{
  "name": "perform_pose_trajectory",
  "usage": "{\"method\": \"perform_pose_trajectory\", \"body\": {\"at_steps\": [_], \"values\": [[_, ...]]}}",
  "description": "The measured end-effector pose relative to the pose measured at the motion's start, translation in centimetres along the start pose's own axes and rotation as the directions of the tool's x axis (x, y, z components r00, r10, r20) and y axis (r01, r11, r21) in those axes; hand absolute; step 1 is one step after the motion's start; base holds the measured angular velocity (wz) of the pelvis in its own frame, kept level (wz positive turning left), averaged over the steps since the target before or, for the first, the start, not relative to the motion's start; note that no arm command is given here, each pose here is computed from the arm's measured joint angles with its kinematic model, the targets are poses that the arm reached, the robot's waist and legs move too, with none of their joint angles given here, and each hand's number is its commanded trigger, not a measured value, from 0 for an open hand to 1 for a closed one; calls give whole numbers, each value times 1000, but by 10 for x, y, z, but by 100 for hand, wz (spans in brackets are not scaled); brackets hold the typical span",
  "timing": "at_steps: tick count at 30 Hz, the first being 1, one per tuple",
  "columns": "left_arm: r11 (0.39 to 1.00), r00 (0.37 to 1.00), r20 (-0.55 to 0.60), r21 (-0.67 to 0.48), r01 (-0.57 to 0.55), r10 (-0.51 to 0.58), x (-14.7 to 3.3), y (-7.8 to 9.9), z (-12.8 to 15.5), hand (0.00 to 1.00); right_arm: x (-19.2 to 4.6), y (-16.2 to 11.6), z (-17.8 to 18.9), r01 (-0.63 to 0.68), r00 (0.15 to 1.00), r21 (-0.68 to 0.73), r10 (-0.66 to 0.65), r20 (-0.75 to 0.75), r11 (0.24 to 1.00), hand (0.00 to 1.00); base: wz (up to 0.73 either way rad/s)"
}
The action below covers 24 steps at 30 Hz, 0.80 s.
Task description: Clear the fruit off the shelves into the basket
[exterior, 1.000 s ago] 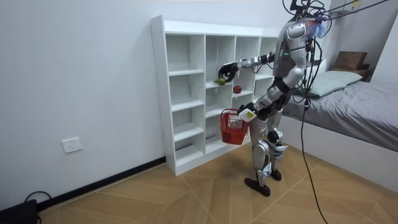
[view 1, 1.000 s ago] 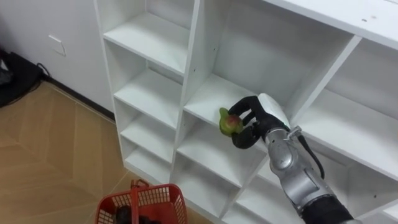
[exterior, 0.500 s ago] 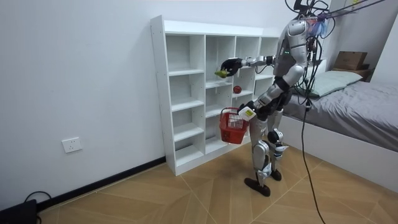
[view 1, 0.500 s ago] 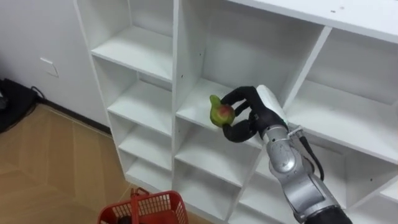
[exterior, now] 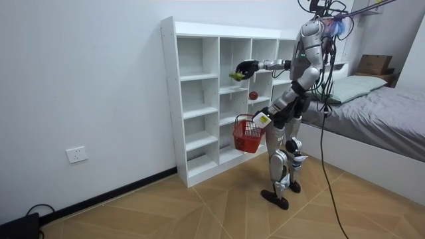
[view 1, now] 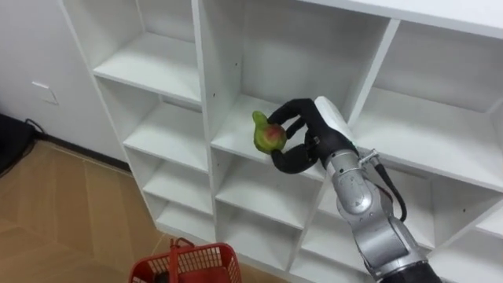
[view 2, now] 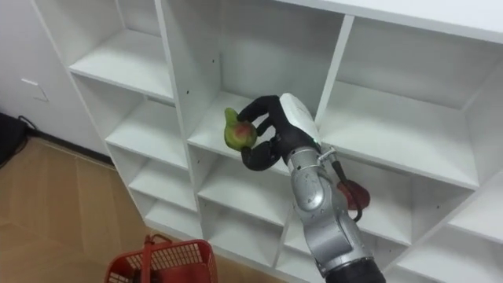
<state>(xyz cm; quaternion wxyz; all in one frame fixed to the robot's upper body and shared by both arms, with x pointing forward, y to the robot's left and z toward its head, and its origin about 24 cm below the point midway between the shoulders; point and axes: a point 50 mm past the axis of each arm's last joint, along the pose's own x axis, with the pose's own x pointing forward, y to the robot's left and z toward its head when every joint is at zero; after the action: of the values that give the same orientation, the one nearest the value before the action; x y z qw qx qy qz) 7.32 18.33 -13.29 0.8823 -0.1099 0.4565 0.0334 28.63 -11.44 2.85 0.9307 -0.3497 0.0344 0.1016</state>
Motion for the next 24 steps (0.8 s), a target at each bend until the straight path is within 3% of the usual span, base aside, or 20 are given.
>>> {"method": "perform_pose_trajectory", "body": {"at_steps": [10, 16, 24], "values": [[1000, 1000, -2, 29, -12, 12, 1, -1, 1, 100, 1, 4, 6, -34, 999, -24, 34, 20, 999, 100, 0], [992, 1000, 14, 127, 4, -5, 4, -10, 13, 100, 0, 2, 18, -44, 997, -20, 45, 63, 999, 100, -4], [968, 966, 143, 159, 192, -215, 22, -76, 58, 100, -8, 5, 28, -89, 990, -12, 90, 107, 996, 100, -15]]}}
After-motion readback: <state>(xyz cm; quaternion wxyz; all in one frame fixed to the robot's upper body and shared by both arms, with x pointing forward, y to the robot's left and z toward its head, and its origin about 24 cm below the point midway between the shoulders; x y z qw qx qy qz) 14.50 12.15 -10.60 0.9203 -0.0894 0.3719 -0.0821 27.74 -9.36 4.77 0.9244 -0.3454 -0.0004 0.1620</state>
